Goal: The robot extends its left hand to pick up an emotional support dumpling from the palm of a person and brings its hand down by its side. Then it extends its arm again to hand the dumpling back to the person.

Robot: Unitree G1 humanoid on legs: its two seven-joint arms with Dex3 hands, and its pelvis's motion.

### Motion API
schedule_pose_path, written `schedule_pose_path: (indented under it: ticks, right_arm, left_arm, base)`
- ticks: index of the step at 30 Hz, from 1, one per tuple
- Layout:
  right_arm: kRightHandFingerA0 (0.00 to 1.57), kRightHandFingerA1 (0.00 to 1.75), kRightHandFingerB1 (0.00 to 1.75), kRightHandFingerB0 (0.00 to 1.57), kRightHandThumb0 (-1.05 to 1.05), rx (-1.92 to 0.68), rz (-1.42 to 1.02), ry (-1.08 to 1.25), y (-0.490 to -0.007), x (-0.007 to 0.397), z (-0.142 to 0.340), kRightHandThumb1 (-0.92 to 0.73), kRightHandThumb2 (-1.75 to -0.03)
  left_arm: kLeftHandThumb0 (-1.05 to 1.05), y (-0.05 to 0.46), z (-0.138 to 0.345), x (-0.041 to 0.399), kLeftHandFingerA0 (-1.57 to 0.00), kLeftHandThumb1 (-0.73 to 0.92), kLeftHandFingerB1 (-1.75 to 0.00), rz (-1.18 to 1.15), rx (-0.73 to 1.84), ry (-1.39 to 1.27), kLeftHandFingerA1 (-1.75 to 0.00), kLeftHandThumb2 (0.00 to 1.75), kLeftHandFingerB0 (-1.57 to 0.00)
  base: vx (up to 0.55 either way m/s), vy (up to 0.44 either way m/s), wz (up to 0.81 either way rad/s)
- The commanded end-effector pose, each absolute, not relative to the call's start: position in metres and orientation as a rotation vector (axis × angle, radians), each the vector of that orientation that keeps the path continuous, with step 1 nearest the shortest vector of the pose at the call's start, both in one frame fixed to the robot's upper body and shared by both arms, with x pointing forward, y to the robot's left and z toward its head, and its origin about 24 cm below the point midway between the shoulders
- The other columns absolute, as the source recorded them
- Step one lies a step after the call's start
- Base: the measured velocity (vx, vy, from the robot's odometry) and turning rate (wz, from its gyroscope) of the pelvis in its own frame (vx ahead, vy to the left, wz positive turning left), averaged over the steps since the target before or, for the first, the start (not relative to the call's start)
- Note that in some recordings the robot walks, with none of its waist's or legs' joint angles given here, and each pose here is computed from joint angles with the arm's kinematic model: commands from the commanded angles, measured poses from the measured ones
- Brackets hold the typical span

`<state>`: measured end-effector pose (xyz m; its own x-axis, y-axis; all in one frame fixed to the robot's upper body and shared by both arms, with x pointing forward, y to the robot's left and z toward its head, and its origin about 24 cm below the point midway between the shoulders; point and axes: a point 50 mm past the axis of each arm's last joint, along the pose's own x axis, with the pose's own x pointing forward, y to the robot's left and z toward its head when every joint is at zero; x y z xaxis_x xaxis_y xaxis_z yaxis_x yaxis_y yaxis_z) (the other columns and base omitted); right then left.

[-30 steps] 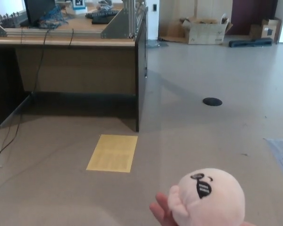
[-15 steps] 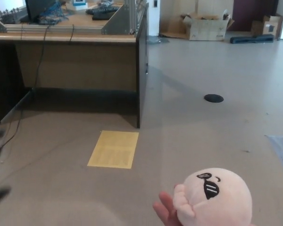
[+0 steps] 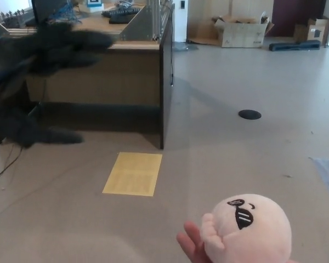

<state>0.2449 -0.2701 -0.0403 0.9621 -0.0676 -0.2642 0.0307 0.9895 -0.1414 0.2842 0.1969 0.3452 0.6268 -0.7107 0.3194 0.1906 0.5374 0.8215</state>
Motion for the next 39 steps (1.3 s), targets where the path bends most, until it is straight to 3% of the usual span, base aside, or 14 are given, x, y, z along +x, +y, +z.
schedule_pose_path:
  ticks: [1, 5, 6, 7, 16, 17, 19, 25, 26, 28, 29, 34, 35, 39]
  right_arm:
    - [0.75, 0.47, 0.33, 0.39, -0.5, -0.147, -0.061, 0.253, -0.276, 0.247, -0.038, -0.6, -0.59]
    - [0.75, 0.47, 0.32, 0.38, -0.51, -0.157, -0.057, 0.252, -0.277, 0.248, -0.037, -0.6, -0.59]
    - [0.76, 0.47, 0.32, 0.37, -0.53, -0.154, -0.057, 0.25, -0.277, 0.249, -0.037, -0.6, -0.58]
    - [0.76, 0.47, 0.32, 0.37, -0.54, -0.155, -0.055, 0.248, -0.277, 0.249, -0.036, -0.6, -0.59]
    - [0.74, 0.48, 0.33, 0.39, -0.52, -0.162, -0.05, 0.242, -0.276, 0.25, -0.036, -0.6, -0.58]
    - [0.74, 0.48, 0.33, 0.39, -0.52, -0.165, -0.049, 0.24, -0.276, 0.25, -0.035, -0.6, -0.58]
    - [0.75, 0.45, 0.33, 0.38, -0.53, -0.182, -0.043, 0.237, -0.275, 0.254, -0.033, -0.61, -0.59]
    - [0.8, 0.46, 0.33, 0.38, -0.51, -0.233, -0.035, 0.228, -0.275, 0.258, -0.03, -0.63, -0.59]
    - [0.84, 0.47, 0.33, 0.38, -0.51, -0.242, -0.034, 0.225, -0.274, 0.259, -0.029, -0.6, -0.59]
    - [0.84, 0.47, 0.34, 0.41, -0.5, -0.22, -0.042, 0.22, -0.273, 0.26, -0.028, -0.59, -0.59]
    - [0.82, 0.49, 0.33, 0.39, -0.5, -0.219, -0.032, 0.211, -0.273, 0.261, -0.027, -0.6, -0.59]
    - [0.81, 0.47, 0.33, 0.4, -0.52, -0.219, -0.023, 0.214, -0.273, 0.263, -0.027, -0.62, -0.59]
    - [0.74, 0.46, 0.33, 0.39, -0.51, -0.198, -0.026, 0.221, -0.272, 0.265, -0.026, -0.6, -0.59]
    - [0.78, 0.48, 0.32, 0.36, -0.5, -0.178, -0.025, 0.223, -0.27, 0.271, -0.023, -0.59, -0.58]
  left_arm:
    - [-0.28, 0.116, 0.383, 0.277, -0.01, 0.17, -0.47, -0.941, 1.078, -0.55, -0.5, 0.78, 0.0]
    - [-0.29, 0.091, 0.383, 0.277, -0.03, 0.14, -0.47, -1.019, 1.134, -0.561, -0.5, 0.77, 0.0]
    - [-0.45, 0.075, 0.381, 0.278, 0.0, 0.3, -0.42, -1.068, 1.178, -0.55, -0.42, 0.76, -0.09]
    - [-0.32, 0.064, 0.379, 0.278, -0.01, 0.11, -0.47, -1.105, 1.211, -0.538, -0.5, 0.77, 0.0]
    - [-0.34, 0.031, 0.374, 0.277, 0.0, 0.08, -0.48, -1.187, 1.306, -0.481, -0.5, 0.76, 0.0]
    - [-0.69, 0.025, 0.373, 0.275, -0.08, 0.41, -0.27, -1.203, 1.334, -0.474, -0.3, 0.54, -0.1]
    - [-0.69, 0.012, 0.372, 0.272, -0.06, 0.38, -0.28, -1.237, 1.383, -0.454, -0.31, 0.53, -0.11]
    - [-0.74, 0.0, 0.369, 0.266, -0.06, 0.38, -0.27, -1.28, 1.419, -0.427, -0.32, 0.53, -0.09]
    - [-0.77, -0.004, 0.367, 0.265, -0.04, 0.3, -0.27, -1.296, 1.434, -0.415, -0.25, 0.66, -0.07]
    - [-0.78, -0.006, 0.365, 0.264, -0.03, 0.3, -0.27, -1.303, 1.45, -0.406, -0.23, 0.67, -0.06]
    - [-0.56, -0.007, 0.363, 0.264, 0.0, 0.31, -0.3, -1.301, 1.465, -0.403, -0.28, 0.81, 0.0]
    - [-0.55, -0.008, 0.357, 0.265, 0.0, 0.3, -0.31, -1.285, 1.513, -0.396, -0.28, 0.81, 0.0]
    - [-0.82, -0.007, 0.356, 0.266, -0.06, 0.31, -0.24, -1.276, 1.529, -0.386, -0.26, 0.67, -0.08]
    - [-0.85, -0.002, 0.352, 0.269, -0.06, 0.32, -0.24, -1.255, 1.581, -0.365, -0.25, 0.68, -0.07]
  base:
    - [0.0, 0.0, 0.0]
    - [0.0, 0.0, 0.0]
    - [0.0, 0.0, 0.0]
    - [0.0, 0.0, 0.0]
    - [0.0, 0.0, 0.0]
    - [0.0, 0.0, 0.0]
    - [0.0, 0.0, 0.0]
    - [0.0, 0.0, 0.0]
    - [0.0, 0.0, 0.0]
    - [0.0, 0.0, 0.0]
    - [0.0, 0.0, 0.0]
    - [0.0, 0.0, 0.0]
    - [0.0, 0.0, 0.0]
    - [0.0, 0.0, 0.0]
